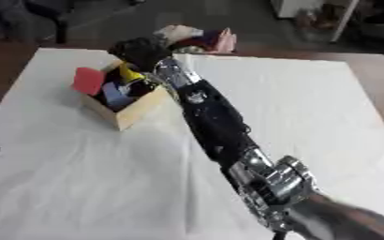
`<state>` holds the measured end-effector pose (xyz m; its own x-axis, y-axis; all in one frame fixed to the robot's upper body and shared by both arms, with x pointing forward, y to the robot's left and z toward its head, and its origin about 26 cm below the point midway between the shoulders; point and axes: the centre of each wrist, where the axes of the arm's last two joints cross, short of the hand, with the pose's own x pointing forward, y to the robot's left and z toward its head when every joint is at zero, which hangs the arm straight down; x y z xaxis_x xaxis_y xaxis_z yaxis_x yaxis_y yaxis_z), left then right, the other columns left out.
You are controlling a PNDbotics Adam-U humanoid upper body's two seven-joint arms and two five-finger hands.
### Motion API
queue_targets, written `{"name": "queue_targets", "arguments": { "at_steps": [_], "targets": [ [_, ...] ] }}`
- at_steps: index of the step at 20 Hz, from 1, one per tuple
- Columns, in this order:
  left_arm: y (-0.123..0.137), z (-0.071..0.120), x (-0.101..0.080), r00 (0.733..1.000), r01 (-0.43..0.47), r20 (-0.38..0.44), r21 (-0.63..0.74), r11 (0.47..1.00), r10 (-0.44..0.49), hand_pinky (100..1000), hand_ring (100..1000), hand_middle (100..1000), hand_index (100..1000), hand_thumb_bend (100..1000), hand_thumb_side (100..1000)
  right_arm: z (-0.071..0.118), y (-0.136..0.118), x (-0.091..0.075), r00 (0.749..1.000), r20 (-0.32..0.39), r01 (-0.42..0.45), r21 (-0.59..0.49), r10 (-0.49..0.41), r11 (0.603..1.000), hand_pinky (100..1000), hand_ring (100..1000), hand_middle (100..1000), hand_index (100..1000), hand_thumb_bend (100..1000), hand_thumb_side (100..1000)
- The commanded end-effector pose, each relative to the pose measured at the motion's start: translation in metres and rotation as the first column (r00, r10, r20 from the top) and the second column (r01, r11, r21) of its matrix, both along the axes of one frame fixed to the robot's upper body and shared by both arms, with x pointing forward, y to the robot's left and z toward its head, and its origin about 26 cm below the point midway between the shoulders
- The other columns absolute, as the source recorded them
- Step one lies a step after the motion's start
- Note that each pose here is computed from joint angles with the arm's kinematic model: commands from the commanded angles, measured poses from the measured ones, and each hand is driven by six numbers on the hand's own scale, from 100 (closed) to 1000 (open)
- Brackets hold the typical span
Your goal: Pick up objects on the table and place them in the box.
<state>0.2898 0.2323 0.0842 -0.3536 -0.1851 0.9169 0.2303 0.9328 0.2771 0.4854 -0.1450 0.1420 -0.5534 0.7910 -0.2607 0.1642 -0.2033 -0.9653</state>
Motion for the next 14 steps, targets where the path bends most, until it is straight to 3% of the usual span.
{"name": "queue_targets", "arguments": {
  "at_steps": [1,3,6,7,8,10,13,14],
  "targets": [
    [0.003,0.008,0.001,1.000,-0.010,0.029,0.004,1.000,0.010,810,672,691,757,100,731,0.028,-0.010,0.002,0.999,0.043,-0.014,-0.006,0.014,1.000,886,903,932,1000,213,529],
    [0.004,0.007,0.001,1.000,-0.016,0.027,0.007,1.000,0.016,810,672,691,757,100,732,0.036,-0.015,0.001,0.999,0.046,-0.021,0.006,0.021,1.000,885,901,931,1000,187,495],
    [0.006,0.006,0.000,0.999,-0.023,0.025,0.010,1.000,0.023,810,672,691,757,100,732,0.047,-0.023,-0.002,0.997,0.056,-0.052,0.057,0.049,0.997,867,879,914,1000,100,360],
    [0.007,0.006,0.000,0.999,-0.027,0.024,0.011,1.000,0.027,810,672,691,757,100,732,0.050,-0.026,-0.003,0.996,0.058,-0.071,0.087,0.066,0.994,866,877,913,999,100,351],
    [0.008,0.005,0.000,0.999,-0.032,0.022,0.013,0.999,0.032,810,672,691,757,100,733,0.054,-0.031,-0.006,0.994,0.062,-0.098,0.128,0.091,0.987,850,858,897,987,100,252],
    [0.010,0.004,-0.001,0.999,-0.045,0.018,0.017,0.999,0.044,810,672,691,757,100,733,0.062,-0.045,-0.014,0.986,0.088,-0.162,0.237,0.145,0.958,830,832,872,976,100,177],
    [0.013,0.002,-0.002,0.998,-0.056,0.015,0.022,0.998,0.056,810,672,691,757,100,732,0.073,-0.062,-0.031,0.976,0.100,-0.219,0.388,0.195,0.895,825,826,865,974,100,172],
    [0.015,0.002,-0.002,0.998,-0.065,0.014,0.025,0.998,0.064,810,672,691,756,100,732,0.068,-0.071,-0.039,0.977,0.097,-0.213,0.449,0.190,0.868,773,763,802,945,100,300]
  ]
}}
